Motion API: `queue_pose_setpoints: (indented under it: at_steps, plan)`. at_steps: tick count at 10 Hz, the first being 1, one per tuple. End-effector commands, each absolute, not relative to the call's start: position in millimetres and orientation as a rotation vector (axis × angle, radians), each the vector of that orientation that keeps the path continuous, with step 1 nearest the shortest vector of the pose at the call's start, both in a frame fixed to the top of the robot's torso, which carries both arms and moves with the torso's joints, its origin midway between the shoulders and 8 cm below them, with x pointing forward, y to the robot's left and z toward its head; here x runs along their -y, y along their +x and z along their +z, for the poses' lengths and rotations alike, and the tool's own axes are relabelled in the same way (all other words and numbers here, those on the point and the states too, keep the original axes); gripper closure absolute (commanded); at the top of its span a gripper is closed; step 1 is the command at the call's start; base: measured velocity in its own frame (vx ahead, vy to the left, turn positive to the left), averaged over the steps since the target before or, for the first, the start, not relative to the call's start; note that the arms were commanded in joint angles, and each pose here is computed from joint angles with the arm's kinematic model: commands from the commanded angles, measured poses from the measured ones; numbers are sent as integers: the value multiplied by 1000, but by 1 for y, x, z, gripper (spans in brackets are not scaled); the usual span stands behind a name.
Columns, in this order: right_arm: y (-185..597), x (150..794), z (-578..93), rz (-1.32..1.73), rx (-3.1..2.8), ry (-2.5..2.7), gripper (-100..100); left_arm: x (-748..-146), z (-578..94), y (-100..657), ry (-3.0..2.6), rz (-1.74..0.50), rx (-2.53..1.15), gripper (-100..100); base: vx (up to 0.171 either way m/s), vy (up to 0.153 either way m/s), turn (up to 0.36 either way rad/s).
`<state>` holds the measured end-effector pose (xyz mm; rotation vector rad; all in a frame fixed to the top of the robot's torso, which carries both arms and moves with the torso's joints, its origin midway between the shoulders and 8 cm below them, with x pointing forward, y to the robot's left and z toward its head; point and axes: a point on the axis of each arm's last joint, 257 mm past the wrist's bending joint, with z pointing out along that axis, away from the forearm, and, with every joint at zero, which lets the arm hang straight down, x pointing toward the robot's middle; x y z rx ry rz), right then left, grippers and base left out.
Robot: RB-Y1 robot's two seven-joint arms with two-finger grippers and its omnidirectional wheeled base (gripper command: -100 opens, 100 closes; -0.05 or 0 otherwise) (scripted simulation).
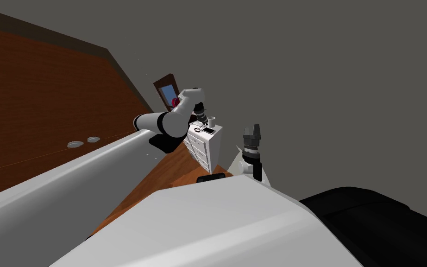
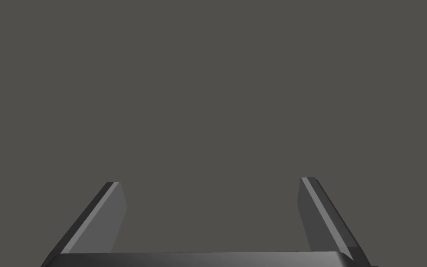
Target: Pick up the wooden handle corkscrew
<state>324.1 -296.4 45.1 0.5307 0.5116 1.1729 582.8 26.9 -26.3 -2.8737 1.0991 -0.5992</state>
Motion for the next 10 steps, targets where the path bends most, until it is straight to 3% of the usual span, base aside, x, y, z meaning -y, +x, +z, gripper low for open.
queue_pose_setpoints:
  at_steps: [1,10]
  plan:
    - [324,296,45,1173,-512,531,0,-31,-17,585,-2900,-624,-1093,-100,-48,19,323]
    - [324,296,45,1173,-512,531,0,-41,36,590,-3024,-802,-1116,-100,-61,6,264]
